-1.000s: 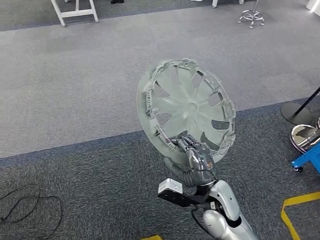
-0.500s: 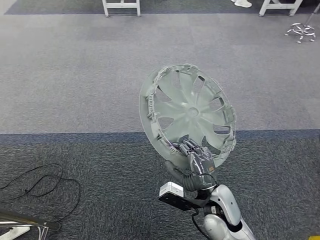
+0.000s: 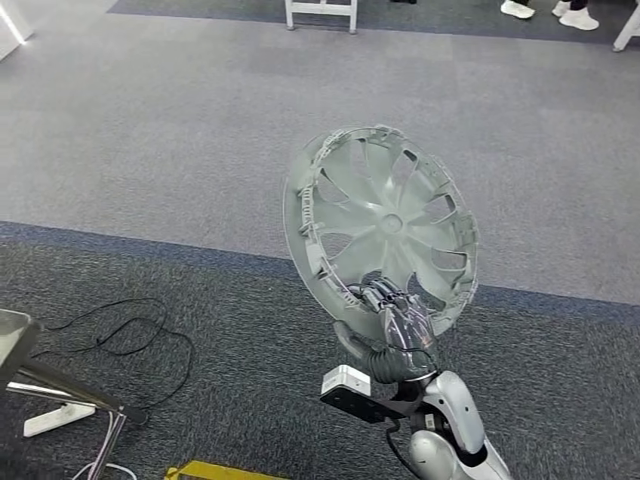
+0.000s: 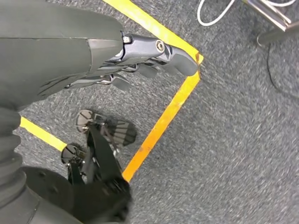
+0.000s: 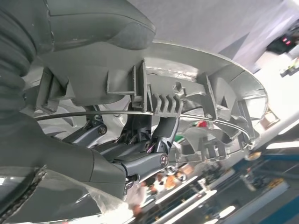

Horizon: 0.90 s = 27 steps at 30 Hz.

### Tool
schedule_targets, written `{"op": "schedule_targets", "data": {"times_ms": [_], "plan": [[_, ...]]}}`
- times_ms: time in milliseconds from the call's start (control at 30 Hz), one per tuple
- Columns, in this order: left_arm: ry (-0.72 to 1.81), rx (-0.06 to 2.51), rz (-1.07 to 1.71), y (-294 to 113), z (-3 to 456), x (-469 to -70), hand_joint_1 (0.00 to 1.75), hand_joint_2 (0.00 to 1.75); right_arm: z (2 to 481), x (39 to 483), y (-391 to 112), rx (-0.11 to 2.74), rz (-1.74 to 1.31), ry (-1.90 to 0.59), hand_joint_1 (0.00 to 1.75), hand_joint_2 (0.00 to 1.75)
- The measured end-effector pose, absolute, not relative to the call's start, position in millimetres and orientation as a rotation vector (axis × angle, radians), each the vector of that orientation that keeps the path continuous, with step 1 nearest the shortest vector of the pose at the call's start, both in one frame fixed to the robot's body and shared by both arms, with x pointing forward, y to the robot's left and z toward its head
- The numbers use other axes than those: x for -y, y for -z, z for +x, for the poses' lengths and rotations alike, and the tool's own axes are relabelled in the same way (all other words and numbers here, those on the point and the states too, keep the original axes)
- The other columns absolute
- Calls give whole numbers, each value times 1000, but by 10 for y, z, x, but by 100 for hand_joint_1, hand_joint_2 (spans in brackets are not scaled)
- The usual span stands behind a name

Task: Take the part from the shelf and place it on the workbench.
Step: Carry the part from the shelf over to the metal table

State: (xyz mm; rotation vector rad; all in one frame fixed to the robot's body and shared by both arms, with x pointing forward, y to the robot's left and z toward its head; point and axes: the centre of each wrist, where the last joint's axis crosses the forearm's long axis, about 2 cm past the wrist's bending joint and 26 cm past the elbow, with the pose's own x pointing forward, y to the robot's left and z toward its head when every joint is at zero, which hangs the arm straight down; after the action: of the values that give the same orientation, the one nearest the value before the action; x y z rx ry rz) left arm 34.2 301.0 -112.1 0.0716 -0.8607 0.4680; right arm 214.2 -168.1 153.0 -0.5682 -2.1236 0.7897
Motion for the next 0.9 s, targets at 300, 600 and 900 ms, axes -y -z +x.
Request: {"op": "schedule_targets", "data": {"times_ms": [300, 600, 900], "plan": [[-401, 879, 58, 1119, 379, -2911, 0, 175, 1949, 1911, -1471, 2107, -633, -762, 175, 175], [-372, 889, 34, 1106, 467, -2750, 0, 175, 1794, 2164, -1430, 2077, -681, -764, 175, 175], [-365, 888, 29, 1106, 459, -2720, 0, 175, 1754, 2202, -1456, 2083, -690, -756, 175, 175]]}}
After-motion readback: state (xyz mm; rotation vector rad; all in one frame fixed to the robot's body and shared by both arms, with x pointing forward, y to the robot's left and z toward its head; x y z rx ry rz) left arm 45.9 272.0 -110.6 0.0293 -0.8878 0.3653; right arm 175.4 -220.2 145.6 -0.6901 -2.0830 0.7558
